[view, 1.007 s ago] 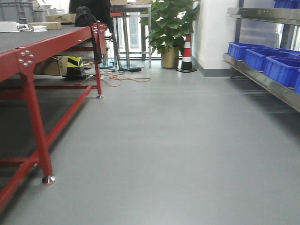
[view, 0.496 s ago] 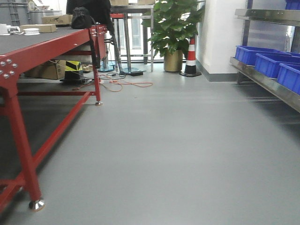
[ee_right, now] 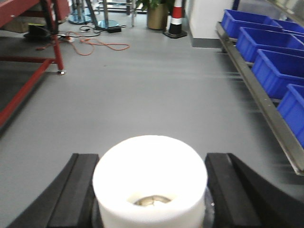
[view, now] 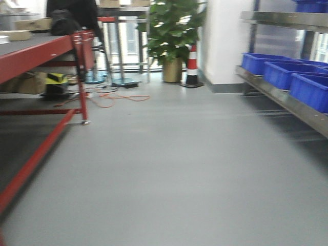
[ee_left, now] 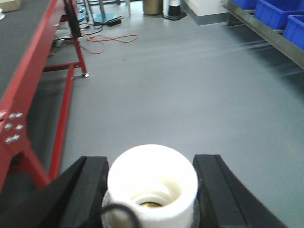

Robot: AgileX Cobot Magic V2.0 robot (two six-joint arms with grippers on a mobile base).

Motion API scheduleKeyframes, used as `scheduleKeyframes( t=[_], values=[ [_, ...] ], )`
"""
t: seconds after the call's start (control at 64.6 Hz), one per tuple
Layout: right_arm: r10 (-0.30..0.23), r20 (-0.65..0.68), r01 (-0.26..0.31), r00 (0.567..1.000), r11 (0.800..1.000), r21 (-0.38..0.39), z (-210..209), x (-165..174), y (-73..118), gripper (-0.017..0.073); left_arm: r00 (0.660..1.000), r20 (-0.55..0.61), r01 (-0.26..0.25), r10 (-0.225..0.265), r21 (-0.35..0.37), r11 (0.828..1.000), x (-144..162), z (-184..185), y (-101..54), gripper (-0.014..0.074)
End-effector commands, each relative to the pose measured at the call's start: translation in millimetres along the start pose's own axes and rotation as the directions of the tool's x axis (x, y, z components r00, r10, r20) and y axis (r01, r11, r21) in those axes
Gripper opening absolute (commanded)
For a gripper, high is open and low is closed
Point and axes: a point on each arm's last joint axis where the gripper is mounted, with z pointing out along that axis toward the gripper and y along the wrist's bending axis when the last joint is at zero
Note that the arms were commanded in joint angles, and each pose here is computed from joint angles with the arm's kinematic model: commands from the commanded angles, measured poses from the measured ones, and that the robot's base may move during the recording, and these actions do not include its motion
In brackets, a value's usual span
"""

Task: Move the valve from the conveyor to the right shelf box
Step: 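Drive the base to the shelf rack while holding both valves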

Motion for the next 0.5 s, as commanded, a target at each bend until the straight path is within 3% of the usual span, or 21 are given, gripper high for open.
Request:
scheduleKeyframes(
  t=[0.0, 0.48],
  values=[
    [-0.010, 0.094, 0.008, 0.996, 1.000, 0.018, -4.7, -9.8, -1.1, -0.0153, 0.998, 0.067, 0.008, -0.008, 0.003, 1.000, -6.4, -4.3, -0.3, -0.0111],
    [-0.010, 0.094, 0.008, 0.996, 1.000, 0.018, -4.7, -9.8, -1.1, -0.0153, 0.998, 0.067, 0.008, -0.008, 0.003, 1.000, -6.4, -4.3, -0.3, -0.0111]
  ],
)
